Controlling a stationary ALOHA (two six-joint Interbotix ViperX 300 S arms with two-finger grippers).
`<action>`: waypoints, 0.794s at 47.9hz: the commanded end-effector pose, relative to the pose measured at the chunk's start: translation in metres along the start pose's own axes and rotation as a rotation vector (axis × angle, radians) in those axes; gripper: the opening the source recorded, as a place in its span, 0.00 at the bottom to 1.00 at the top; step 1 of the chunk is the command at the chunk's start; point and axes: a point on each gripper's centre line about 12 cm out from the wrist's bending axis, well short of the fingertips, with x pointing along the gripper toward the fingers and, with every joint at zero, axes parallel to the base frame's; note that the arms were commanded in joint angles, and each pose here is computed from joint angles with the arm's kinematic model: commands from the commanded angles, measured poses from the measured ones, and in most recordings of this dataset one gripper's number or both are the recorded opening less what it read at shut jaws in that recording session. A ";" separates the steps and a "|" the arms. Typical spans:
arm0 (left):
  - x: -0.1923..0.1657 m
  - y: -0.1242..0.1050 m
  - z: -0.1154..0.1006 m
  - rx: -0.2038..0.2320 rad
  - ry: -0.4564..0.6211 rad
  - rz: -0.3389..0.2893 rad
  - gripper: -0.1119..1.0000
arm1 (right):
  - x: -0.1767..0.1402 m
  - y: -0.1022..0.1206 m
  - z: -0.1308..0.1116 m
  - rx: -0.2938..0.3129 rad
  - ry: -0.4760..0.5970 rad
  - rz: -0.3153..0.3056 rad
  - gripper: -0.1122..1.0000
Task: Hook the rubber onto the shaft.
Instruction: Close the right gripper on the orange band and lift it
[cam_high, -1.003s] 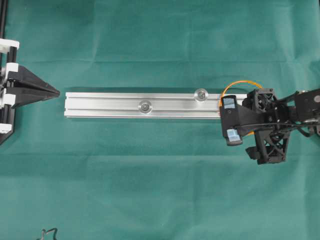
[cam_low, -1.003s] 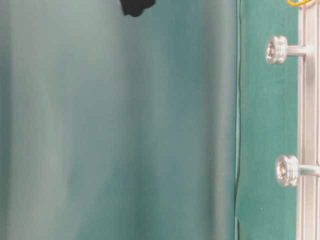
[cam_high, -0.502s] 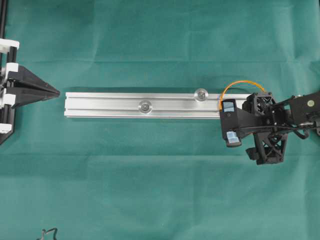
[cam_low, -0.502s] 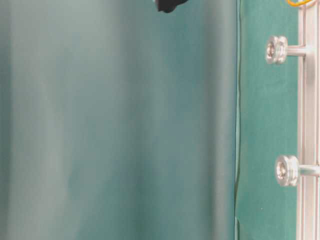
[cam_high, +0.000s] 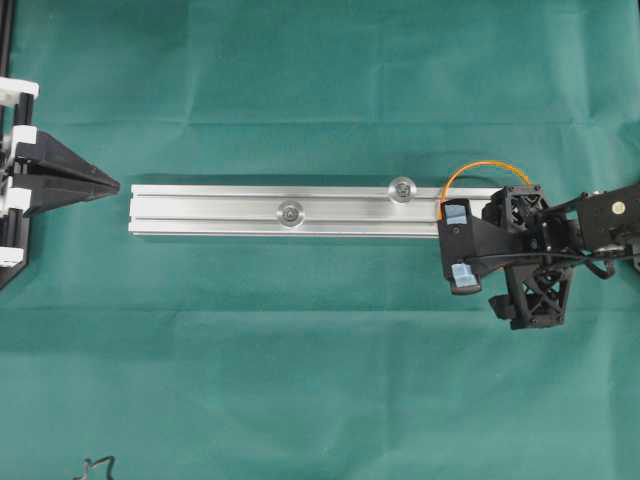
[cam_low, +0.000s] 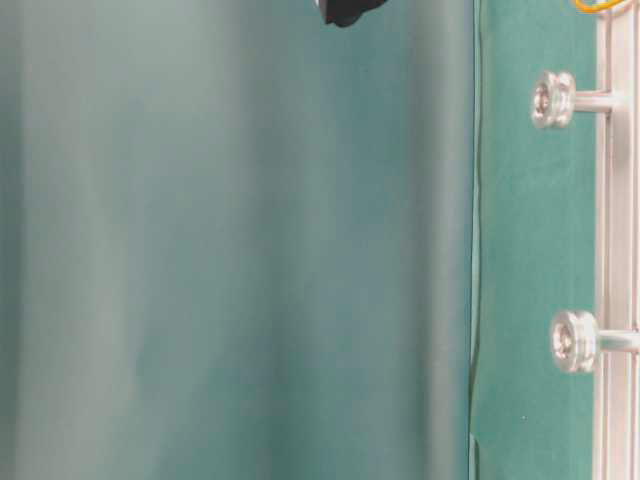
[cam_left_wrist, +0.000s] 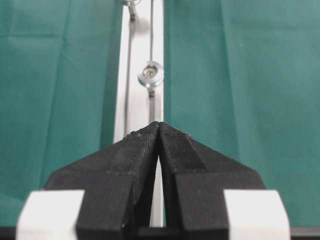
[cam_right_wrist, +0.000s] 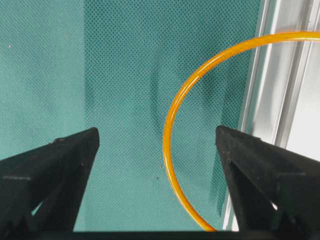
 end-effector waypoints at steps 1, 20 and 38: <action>-0.002 0.000 0.011 0.005 -0.028 -0.001 0.10 | -0.003 0.001 0.004 -0.006 -0.021 0.004 0.91; -0.002 0.000 0.011 0.005 -0.028 -0.001 0.10 | -0.003 0.001 0.005 -0.027 -0.038 -0.005 0.16; -0.002 0.000 0.011 0.005 -0.028 -0.001 0.10 | -0.003 0.001 0.006 -0.027 -0.038 -0.005 0.16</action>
